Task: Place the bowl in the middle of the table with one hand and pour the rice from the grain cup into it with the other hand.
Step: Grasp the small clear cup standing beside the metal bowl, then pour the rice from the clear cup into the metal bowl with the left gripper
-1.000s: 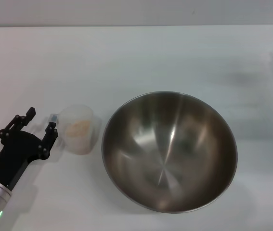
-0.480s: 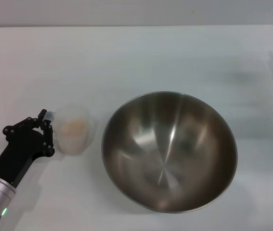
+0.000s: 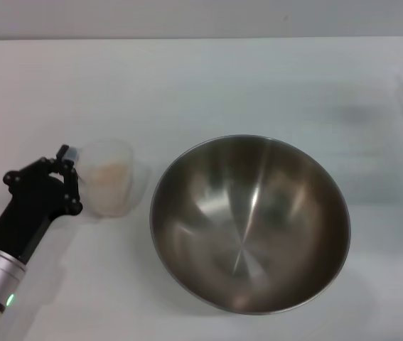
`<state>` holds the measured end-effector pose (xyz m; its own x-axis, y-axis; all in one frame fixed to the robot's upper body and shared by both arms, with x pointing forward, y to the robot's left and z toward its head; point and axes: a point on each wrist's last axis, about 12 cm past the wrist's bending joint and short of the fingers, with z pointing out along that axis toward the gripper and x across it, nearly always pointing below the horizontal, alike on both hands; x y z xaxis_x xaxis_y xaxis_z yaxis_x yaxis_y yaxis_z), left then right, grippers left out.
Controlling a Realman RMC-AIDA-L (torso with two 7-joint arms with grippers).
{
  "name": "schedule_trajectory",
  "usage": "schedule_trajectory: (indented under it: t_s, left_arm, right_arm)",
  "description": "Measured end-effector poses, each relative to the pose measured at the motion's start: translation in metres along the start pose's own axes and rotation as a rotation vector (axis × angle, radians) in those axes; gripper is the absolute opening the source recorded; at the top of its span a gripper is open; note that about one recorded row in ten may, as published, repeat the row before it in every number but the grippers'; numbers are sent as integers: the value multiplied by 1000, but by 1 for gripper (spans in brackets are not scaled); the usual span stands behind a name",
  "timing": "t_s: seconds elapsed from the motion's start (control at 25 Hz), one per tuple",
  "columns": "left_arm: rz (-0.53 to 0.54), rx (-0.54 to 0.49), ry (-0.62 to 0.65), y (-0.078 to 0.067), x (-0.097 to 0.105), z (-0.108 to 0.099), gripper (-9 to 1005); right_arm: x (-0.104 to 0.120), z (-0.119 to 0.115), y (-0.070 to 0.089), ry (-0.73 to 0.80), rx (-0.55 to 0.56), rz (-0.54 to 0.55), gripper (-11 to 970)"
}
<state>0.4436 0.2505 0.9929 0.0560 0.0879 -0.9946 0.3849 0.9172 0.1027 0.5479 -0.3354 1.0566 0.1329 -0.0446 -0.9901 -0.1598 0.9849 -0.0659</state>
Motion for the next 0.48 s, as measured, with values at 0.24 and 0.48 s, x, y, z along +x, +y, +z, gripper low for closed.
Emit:
schedule_trajectory:
  t_s: [0.24,0.48]
  left_arm:
    - [243,-30,-201,-4,-25,4,33]
    - [706,5,-431,-22,-49,14,39]
  right_arm:
    - [1,4,0,19,4,-2,478]
    - [0,9,0,25,6,-13,478]
